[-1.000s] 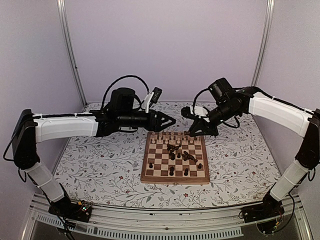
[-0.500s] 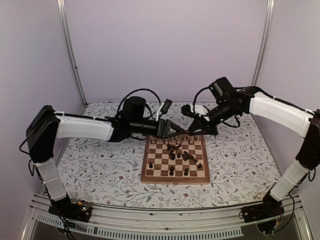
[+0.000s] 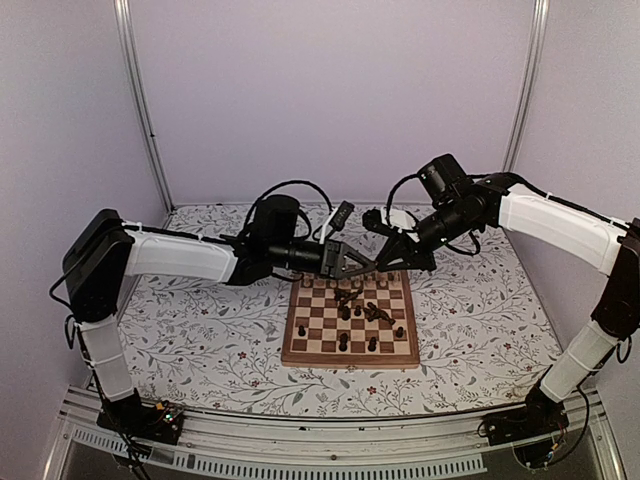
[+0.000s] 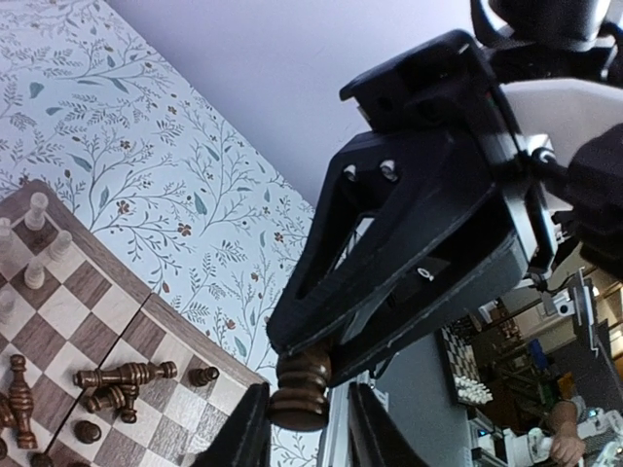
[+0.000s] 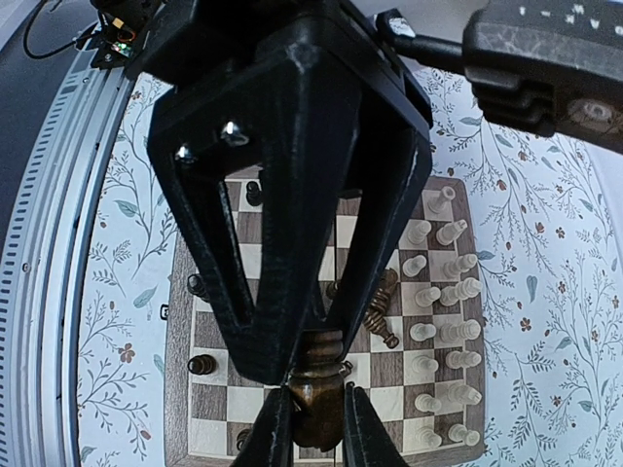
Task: Set up the chess pieces on the board
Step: Place the chess piece on the chessboard.
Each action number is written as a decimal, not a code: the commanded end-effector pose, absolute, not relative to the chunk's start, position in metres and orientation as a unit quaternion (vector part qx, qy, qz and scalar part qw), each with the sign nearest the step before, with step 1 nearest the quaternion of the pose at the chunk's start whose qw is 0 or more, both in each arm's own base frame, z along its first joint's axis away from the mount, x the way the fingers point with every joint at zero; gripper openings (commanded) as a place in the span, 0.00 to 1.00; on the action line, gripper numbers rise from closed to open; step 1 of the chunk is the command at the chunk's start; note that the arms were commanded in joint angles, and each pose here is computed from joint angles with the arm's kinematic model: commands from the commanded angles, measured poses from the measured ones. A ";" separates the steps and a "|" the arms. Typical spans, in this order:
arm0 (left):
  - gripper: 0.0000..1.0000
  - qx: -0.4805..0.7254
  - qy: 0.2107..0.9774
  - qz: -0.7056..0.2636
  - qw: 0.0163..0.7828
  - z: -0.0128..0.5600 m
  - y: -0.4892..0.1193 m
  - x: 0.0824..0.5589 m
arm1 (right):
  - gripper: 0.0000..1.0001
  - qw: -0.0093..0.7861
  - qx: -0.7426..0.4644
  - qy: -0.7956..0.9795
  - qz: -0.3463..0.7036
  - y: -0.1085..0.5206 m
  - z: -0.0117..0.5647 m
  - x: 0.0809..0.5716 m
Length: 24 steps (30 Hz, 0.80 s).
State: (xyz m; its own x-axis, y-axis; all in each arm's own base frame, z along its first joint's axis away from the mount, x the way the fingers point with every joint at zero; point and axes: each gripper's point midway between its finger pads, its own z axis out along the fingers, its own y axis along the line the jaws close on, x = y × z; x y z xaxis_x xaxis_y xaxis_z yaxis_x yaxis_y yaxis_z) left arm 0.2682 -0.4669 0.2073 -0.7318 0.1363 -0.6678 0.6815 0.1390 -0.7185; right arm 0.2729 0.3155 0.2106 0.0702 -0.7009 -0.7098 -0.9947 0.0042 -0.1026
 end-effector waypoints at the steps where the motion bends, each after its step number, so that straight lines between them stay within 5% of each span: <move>1: 0.24 0.298 0.699 -0.610 0.226 0.214 -0.477 0.262 | 0.13 0.328 -0.661 0.630 0.243 0.317 0.229 0.272; 7: 0.13 0.297 0.694 -0.617 0.223 0.213 -0.477 0.260 | 0.14 0.329 -0.660 0.631 0.241 0.316 0.229 0.270; 16: 0.10 0.297 0.684 -0.583 0.322 0.228 -0.463 0.268 | 0.53 0.419 -0.518 0.637 0.388 0.262 0.320 0.305; 24: 0.11 0.281 0.646 -0.546 0.453 0.252 -0.461 0.286 | 0.55 0.388 -0.396 0.659 0.508 0.249 0.307 0.303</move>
State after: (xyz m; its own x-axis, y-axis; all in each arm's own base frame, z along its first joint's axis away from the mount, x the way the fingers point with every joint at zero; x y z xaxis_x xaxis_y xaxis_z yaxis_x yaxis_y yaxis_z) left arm 0.2749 -0.4586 0.2096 -0.5963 0.0029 -0.8027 0.7852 0.2099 -0.5826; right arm 0.3213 0.2335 0.3069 -0.2479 -0.2375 -0.9392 -0.9435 0.2792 0.1784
